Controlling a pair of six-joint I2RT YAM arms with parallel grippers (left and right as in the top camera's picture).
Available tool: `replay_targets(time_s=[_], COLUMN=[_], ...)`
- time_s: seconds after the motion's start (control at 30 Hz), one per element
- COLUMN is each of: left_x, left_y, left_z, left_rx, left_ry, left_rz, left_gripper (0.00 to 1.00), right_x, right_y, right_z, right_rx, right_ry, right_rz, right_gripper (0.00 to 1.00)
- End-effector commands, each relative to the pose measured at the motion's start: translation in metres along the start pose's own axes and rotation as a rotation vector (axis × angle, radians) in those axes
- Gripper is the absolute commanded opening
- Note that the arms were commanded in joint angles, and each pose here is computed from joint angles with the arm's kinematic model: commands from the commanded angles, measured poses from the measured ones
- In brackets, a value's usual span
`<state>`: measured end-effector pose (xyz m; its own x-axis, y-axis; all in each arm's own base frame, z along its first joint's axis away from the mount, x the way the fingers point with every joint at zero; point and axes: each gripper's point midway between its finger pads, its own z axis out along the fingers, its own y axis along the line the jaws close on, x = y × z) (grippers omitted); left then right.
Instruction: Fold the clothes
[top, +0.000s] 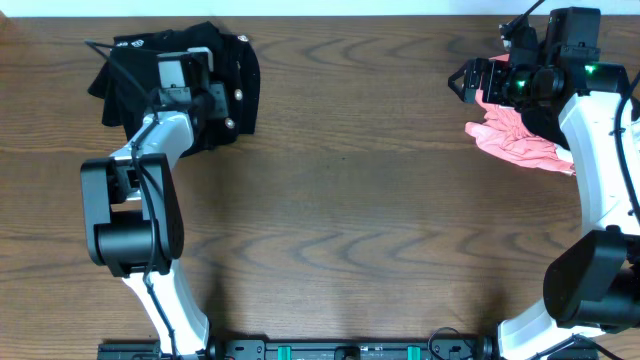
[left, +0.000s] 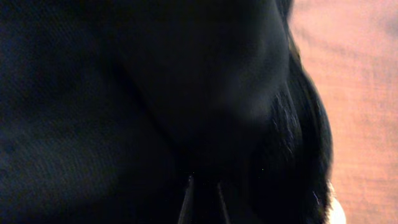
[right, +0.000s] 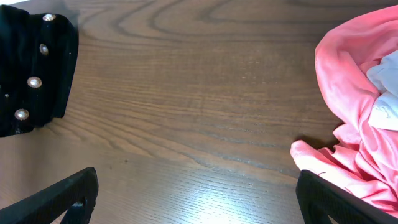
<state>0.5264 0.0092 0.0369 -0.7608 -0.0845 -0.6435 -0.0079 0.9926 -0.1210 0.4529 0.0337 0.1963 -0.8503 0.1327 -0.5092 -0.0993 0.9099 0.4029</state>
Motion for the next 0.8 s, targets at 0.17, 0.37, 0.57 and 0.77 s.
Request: replay_targets(time_s=[0.17,0.37,0.57,0.77], left_x=[0.082,0.053,-0.007,-0.053], left_y=[-0.011,-0.015,-0.025,-0.031], left_z=[-0.011,-0.04,-0.094,-0.153], left_rx=[-0.002,0.0,0.01,0.0], left_ry=[0.328,0.258,0.065,-0.113], left_rz=[-0.018,-0.009,0.02,0.041], left_gripper=[0.14,0.15,0.38,0.38], right_x=[-0.003,-0.003,-0.003,-0.003], right_y=[0.004,0.004,0.004,0.004], right_z=[0.0,0.0,0.0,0.0], right_rx=[0.001,0.001,0.001,0.001], right_ry=[-0.005,-0.006,-0.005,-0.005], right_rz=[-0.016,-0.017,-0.016,-0.017], right_gripper=[0.99,0.99,0.99,0.99])
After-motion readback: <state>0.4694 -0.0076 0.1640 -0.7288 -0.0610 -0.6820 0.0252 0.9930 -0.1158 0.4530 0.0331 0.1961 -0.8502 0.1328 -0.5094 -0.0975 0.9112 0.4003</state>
